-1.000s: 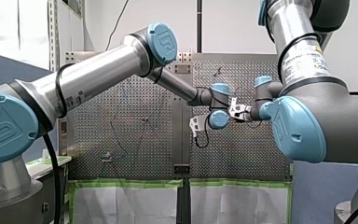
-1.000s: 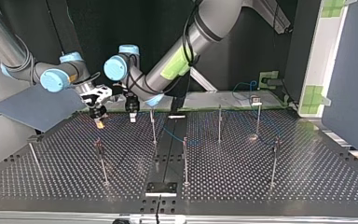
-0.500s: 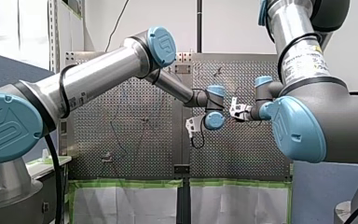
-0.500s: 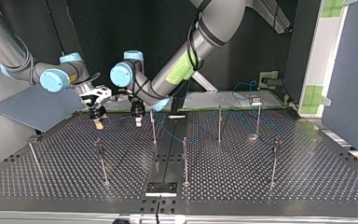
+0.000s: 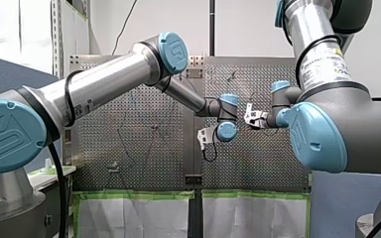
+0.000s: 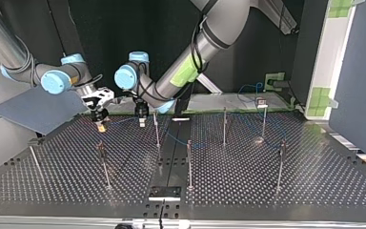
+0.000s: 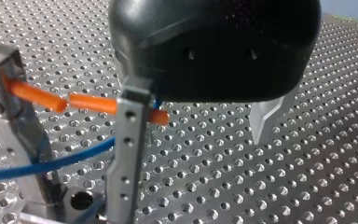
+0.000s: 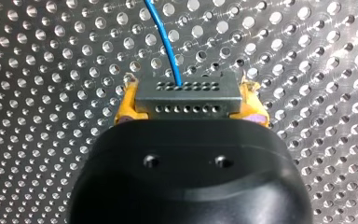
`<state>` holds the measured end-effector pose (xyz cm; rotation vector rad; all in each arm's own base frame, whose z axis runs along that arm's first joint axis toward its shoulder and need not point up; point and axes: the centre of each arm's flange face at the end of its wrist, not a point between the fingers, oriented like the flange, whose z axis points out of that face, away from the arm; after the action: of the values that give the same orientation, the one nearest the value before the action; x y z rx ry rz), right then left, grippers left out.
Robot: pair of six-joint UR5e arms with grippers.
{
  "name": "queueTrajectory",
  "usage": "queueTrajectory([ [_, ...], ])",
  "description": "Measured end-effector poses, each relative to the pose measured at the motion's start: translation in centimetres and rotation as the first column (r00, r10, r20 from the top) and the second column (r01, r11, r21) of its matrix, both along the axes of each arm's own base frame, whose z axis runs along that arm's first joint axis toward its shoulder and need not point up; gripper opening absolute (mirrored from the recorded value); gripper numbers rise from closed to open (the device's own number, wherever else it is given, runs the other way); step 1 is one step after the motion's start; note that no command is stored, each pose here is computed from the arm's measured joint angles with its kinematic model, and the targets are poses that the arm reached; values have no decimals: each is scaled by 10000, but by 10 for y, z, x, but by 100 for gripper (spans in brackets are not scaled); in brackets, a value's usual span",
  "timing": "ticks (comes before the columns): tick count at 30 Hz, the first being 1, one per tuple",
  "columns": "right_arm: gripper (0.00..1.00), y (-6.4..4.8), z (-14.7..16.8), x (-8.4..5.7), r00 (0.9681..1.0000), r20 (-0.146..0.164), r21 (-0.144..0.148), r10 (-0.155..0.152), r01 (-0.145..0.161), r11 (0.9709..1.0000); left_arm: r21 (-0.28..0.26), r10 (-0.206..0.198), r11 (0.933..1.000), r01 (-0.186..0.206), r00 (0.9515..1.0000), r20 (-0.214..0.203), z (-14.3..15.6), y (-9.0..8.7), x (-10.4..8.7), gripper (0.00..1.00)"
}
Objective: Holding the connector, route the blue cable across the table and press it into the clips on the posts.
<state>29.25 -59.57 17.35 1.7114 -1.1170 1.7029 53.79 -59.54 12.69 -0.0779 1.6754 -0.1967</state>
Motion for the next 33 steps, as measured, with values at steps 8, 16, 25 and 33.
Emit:
queueTrajectory([
  [8,0,0,0,0,10000,-9,-4,3,-3,10000,-76,66,9999,-66,10000,55,0,-5,-7,71],
  [16,0,0,0,0,10000,-15,-5,3,-3,10000,-197,67,9998,-64,9999,131,1,-10,-11,13],
  [25,0,0,0,0,10000,-11,-2,3,-3,10000,-330,229,9992,-223,9996,189,5,-12,-14,0],
  [33,0,-1,0,-3,10000,6,-1,-42,42,10000,-405,645,9972,-636,9977,220,36,-17,-28,0],
])
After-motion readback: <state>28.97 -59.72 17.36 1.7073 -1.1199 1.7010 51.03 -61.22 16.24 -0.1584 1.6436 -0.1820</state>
